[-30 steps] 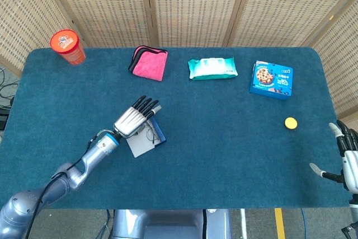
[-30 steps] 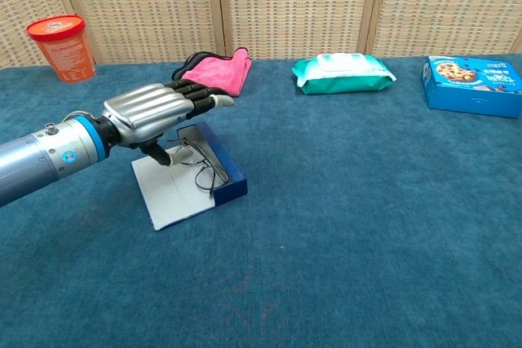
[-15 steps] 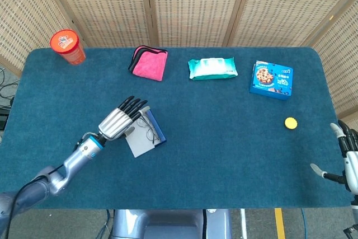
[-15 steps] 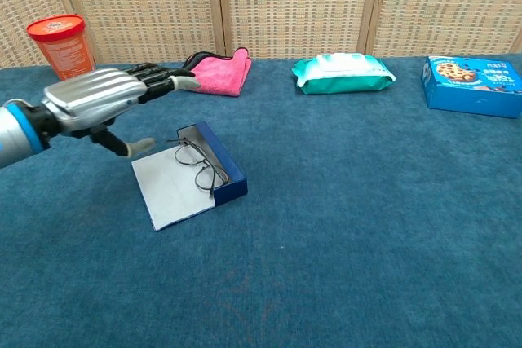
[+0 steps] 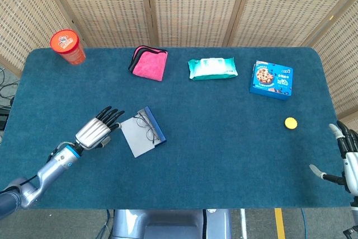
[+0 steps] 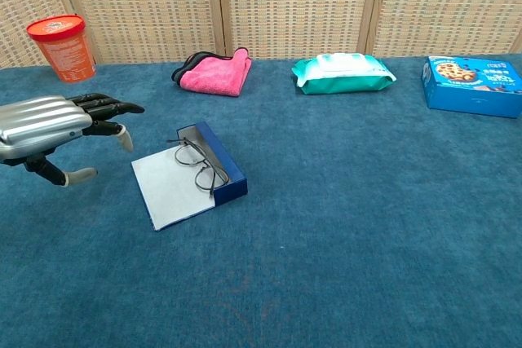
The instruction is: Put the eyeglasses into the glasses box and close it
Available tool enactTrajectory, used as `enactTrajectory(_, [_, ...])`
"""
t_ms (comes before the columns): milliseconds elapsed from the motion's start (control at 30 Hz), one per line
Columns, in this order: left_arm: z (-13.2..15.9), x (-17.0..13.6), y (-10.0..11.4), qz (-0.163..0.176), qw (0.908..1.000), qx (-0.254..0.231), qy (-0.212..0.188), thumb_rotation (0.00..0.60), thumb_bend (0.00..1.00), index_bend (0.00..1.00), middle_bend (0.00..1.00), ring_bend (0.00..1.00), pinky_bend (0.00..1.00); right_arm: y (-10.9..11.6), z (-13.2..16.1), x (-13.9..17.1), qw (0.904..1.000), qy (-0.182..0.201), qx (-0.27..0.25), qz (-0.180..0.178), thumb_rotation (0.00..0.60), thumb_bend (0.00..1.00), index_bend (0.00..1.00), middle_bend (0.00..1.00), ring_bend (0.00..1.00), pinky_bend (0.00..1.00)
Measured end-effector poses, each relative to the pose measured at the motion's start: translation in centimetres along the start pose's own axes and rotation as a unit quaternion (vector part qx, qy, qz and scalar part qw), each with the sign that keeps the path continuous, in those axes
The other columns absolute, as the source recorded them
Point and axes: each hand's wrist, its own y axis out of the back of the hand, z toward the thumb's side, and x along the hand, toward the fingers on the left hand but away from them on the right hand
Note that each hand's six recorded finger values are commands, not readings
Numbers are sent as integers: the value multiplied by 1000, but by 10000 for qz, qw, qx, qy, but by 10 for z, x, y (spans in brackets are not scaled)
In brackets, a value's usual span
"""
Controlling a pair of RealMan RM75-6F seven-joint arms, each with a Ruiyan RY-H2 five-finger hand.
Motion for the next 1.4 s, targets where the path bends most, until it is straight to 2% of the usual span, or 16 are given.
enactTrajectory(933, [28,24,-37,160,9994,-296,-113,600,418,276,0,0,0,1,-1,-1,10000,-17,-43,20,600,0,0,0,0,0])
enactTrajectory(1400, [33,35,-37,168,9995,-220,-152,600,420,275,0,0,0,0,-1,0,10000,-15,-32,35,600,0,0,0,0,0])
